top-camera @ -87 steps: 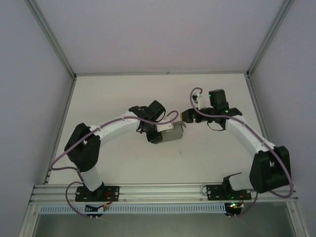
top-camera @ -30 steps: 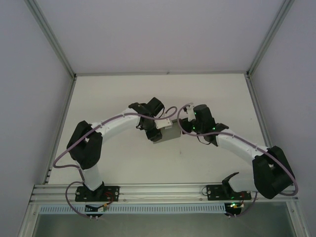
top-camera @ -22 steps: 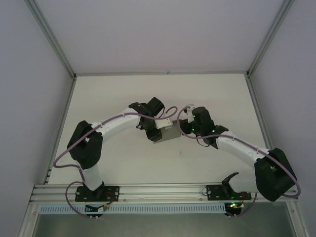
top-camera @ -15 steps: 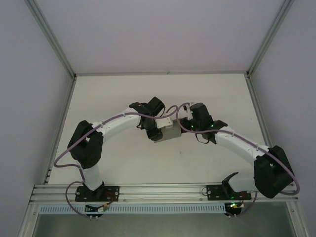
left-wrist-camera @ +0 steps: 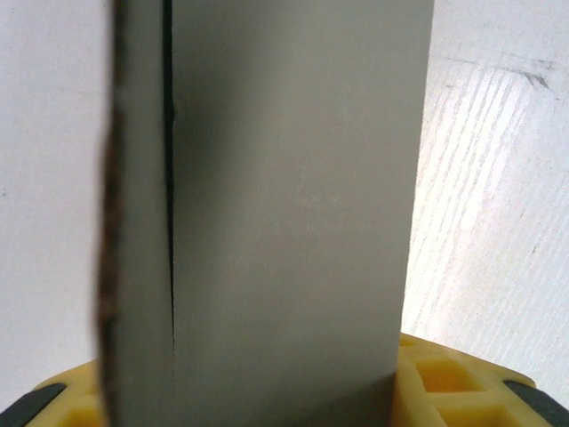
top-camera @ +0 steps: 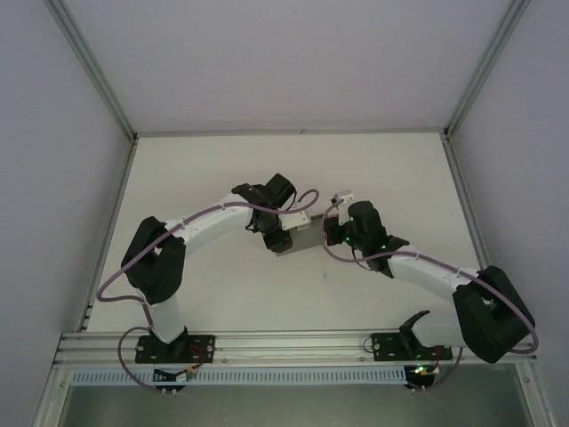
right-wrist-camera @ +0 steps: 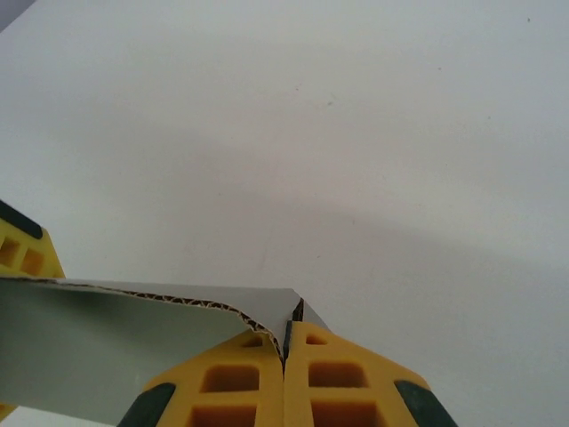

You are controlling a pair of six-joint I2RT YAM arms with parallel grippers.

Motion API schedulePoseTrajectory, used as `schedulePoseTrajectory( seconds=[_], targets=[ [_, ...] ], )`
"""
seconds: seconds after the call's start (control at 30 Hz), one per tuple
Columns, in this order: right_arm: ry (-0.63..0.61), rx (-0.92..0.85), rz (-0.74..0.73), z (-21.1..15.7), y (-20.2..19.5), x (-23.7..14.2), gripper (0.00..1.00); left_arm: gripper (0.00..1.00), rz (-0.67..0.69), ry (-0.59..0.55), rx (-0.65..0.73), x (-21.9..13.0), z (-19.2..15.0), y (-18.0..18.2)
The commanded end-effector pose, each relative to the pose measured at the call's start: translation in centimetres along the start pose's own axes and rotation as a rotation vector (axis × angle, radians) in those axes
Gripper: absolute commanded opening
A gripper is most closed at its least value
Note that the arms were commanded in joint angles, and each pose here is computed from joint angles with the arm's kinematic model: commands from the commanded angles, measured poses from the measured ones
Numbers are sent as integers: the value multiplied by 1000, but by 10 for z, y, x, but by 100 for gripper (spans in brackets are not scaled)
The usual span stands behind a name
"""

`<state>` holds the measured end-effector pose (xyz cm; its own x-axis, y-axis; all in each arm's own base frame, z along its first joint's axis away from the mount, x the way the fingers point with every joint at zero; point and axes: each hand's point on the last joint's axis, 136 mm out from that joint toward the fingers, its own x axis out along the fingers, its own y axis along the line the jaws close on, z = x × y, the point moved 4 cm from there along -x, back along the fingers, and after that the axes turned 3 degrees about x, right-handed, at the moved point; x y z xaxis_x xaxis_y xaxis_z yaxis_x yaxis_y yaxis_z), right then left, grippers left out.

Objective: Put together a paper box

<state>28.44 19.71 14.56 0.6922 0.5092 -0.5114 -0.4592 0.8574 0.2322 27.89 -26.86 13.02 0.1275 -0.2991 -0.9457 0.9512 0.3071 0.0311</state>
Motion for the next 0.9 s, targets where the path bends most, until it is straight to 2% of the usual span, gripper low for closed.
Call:
schedulePoseTrajectory(
  seconds=[0.0, 0.13, 0.17, 0.23, 0.3, 0.37, 0.43, 0.63, 0.77, 0.8, 0.87],
  targets=[
    [126, -62, 20, -43, 2, 2, 0, 38, 14, -20, 16, 9, 5, 3],
    [148, -49, -22, -37, 0, 3, 0, 43, 54, -31, -9, 5, 9, 10],
    [155, -50, -24, -36, 2, 3, 0, 48, 68, -36, -16, 3, 10, 11],
    [155, -54, -55, -34, 3, 2, 0, 52, 89, -56, -27, -3, 13, 13],
    [161, -55, -81, -34, 4, 1, 0, 73, 111, -84, -42, -11, 16, 15],
    [165, -54, -92, -34, 7, 0, 0, 82, 119, -109, -52, -19, 17, 15],
    [162, -57, -111, -34, 9, -1, 0, 99, 136, -128, -59, -27, 18, 14],
    [175, -60, -216, -24, 11, -6, 0, 100, 292, -187, -215, -56, 7, 24],
    [188, -18, -259, -20, 11, -7, 0, 100, 436, -262, -439, -87, -14, 29],
    [190, -12, -263, -21, 11, -6, 0, 99, 468, -275, -500, -93, -22, 30],
    [190, -3, -265, -23, 12, -4, 0, 90, 473, -293, -623, -97, -39, 30]
  ],
)
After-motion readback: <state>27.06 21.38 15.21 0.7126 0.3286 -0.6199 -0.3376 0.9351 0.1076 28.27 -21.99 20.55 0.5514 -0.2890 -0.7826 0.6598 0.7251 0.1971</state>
